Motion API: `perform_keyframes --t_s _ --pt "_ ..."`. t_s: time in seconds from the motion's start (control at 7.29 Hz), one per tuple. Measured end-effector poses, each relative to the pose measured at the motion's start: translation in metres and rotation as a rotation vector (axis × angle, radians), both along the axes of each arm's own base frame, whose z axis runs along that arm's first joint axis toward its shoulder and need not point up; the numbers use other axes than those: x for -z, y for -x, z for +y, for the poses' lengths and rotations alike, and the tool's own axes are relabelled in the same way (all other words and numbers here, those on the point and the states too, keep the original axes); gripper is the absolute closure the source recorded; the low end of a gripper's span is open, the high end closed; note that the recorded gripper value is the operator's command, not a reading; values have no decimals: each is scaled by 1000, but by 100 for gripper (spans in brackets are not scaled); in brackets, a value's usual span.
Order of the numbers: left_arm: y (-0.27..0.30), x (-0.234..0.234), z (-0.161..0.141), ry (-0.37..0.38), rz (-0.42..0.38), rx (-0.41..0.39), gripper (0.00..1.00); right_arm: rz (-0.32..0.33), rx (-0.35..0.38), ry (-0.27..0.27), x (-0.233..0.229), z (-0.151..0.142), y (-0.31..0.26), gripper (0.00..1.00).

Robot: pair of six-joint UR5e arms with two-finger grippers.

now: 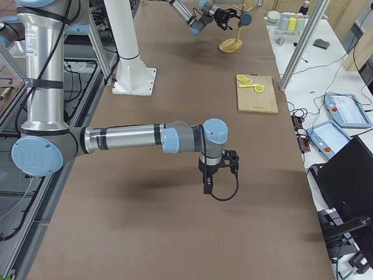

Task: Hang cup on storage rack
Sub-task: 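Hook the teal mug's handle onto a rack peg with the left gripper, then open the left gripper and withdraw it from the rack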

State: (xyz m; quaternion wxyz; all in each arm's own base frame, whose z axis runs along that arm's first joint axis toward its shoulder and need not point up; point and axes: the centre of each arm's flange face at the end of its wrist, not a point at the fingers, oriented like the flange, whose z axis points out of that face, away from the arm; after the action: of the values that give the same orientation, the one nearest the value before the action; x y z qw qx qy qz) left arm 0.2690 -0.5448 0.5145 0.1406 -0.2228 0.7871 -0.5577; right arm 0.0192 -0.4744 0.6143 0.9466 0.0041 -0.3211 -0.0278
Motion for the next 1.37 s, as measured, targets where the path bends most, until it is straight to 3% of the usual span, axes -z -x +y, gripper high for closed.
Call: perform_keyframes --t_s 0.82,1.1,1.37 --pt "19 42 25 -151 59 18 1 0 0 3 -1 1 0 0" --pt "23 57 31 -233 -7 65 1 0 0 5 -2 3 0 0" --pt "20 66 36 -350 -169 155 1 -1 0 8 -3 4 0 0"
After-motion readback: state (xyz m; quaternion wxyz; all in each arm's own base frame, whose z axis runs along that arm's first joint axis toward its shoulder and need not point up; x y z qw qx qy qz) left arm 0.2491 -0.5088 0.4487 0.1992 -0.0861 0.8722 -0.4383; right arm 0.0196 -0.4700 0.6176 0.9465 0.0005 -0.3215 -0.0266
